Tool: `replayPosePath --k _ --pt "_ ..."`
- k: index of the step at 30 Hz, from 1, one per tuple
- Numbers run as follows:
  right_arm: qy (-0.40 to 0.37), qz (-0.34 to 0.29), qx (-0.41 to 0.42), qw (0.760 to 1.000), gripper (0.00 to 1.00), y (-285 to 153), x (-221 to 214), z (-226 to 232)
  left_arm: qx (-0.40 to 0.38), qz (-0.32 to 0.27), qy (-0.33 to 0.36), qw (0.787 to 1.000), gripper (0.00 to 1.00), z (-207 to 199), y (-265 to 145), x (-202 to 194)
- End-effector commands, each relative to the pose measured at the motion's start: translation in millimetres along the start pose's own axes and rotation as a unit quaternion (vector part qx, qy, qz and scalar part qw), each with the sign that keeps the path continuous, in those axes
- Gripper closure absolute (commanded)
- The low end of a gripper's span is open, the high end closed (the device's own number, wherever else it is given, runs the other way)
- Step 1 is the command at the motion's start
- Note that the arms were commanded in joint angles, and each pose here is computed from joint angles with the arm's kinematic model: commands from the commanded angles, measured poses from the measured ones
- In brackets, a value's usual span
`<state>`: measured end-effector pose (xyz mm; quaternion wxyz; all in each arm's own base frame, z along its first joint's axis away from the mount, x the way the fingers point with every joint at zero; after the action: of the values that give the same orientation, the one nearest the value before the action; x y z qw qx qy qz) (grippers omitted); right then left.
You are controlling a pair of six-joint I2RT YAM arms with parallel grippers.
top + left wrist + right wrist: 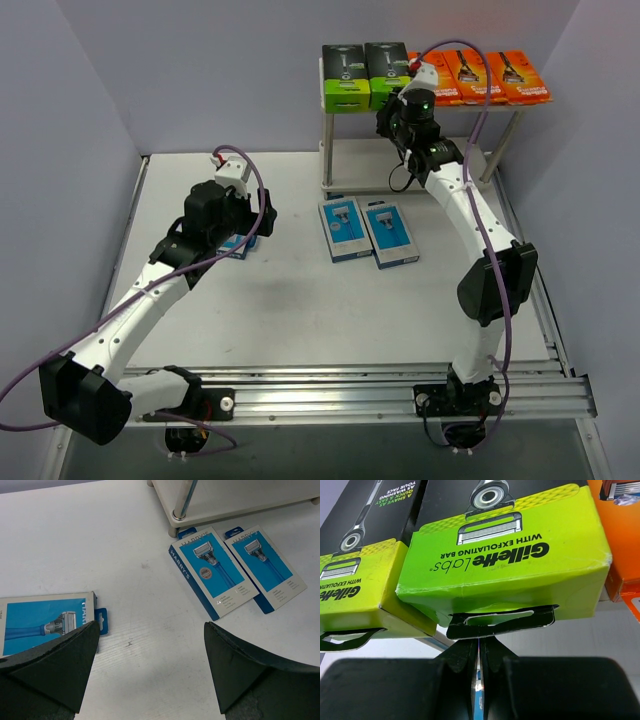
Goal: Place and organize the shaving razors onto the shelf
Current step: Place the shaving razor onto shelf
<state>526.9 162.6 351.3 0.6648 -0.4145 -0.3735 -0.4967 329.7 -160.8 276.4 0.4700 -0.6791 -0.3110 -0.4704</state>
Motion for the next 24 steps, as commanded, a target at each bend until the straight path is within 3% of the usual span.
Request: replayPosePath --k 1,17,24 --pt "0.006 -0.028 0.02 0.999 0.99 -1.3 19.1 13.4 0.001 -0.029 0.009 1.0 0.06 -0.7 -9.6 17.7" --pt "0.008 -0.029 0.026 0.999 0.97 -40.7 20.5 14.7 0.002 -0.026 0.006 1.0 0.06 -1.0 -8.0 15.5" --pt "0.009 -0.015 0.037 0.999 0.87 -66.3 5.5 19.7 0.021 -0.026 0.005 0.999 0.06 5.3 -7.4 15.9"
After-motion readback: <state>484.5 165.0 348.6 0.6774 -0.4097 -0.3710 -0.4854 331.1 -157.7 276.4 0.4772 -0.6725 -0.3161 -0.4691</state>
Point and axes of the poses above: each gripper's point midway between its finger pads, its own y axis out along the fingers, its own z axis along the line the jaws close on, x = y × z, the point moved 3 cm from there along -y, back along the fingers, and after that the axes turned 3 degrees about y, right-handed, at the moved point
